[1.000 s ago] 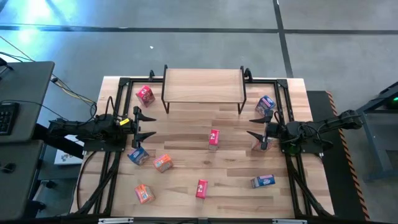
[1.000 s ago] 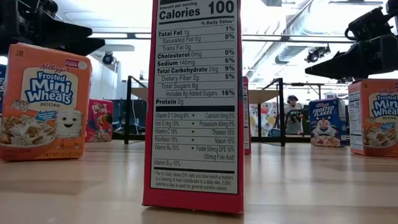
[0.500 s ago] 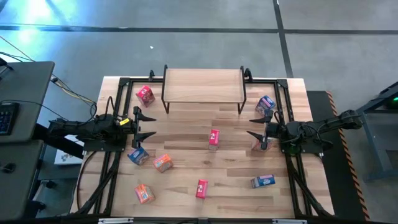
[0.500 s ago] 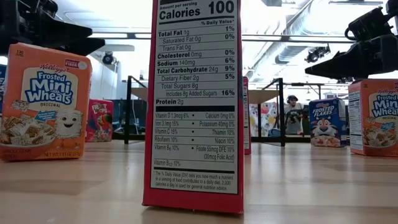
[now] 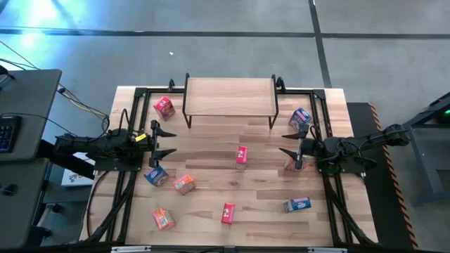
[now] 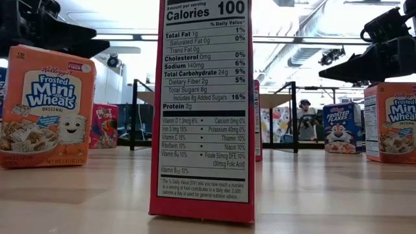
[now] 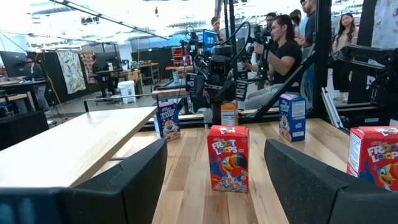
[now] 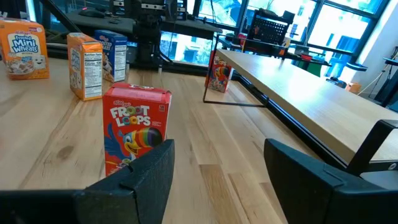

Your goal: Stack cereal on shelf

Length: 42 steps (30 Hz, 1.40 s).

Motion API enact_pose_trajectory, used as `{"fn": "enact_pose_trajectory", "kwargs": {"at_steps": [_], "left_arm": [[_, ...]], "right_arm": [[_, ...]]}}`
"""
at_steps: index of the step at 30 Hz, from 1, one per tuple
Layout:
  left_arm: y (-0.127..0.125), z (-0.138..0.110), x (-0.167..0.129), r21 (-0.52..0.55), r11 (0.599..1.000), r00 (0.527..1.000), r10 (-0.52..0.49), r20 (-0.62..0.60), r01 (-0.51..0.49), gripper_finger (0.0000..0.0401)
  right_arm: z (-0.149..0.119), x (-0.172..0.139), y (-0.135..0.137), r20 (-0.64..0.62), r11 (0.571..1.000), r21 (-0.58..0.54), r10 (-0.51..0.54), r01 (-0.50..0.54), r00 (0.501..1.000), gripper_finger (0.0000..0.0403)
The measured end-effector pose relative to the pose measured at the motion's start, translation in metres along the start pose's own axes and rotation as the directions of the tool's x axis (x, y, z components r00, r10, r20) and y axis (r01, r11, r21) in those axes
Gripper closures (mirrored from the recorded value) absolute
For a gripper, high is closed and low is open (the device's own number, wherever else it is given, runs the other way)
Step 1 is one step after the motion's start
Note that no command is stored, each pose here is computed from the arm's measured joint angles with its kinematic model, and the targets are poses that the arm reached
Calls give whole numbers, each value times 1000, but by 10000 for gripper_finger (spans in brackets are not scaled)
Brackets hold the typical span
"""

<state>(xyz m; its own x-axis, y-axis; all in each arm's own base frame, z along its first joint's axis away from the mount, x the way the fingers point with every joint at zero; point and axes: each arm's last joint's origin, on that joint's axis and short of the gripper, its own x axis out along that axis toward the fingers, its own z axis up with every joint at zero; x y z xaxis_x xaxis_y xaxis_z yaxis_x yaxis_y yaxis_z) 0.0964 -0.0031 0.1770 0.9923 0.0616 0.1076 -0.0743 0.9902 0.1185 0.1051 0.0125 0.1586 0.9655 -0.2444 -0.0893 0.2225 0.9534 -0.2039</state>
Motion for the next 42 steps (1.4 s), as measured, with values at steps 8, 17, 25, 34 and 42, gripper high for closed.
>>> {"fn": "enact_pose_trajectory", "kwargs": {"at_steps": [8, 17, 25, 34, 42], "left_arm": [[0, 0, 0, 0, 1000, 1000, 0, 0, 0, 139], [0, 0, 0, -17, 1000, 1000, 0, 1, 0, 139], [0, 0, 0, -52, 999, 1000, 0, 1, 0, 139], [1, 2, 0, -56, 998, 999, 28, 17, -27, 139], [9, 7, -1, -81, 957, 958, 283, 40, -279, 139]], "right_arm": [[0, 0, 0, 0, 1000, 0, 0, 0, 1000, 162], [0, 0, 0, 0, 1000, 0, 0, 0, 1000, 162], [0, 0, 0, 0, 1000, 0, 0, 0, 1000, 162], [0, 0, 0, 0, 1000, 0, 0, 0, 1000, 162], [0, 0, 0, 0, 1000, 0, 0, 0, 1000, 162]]}}
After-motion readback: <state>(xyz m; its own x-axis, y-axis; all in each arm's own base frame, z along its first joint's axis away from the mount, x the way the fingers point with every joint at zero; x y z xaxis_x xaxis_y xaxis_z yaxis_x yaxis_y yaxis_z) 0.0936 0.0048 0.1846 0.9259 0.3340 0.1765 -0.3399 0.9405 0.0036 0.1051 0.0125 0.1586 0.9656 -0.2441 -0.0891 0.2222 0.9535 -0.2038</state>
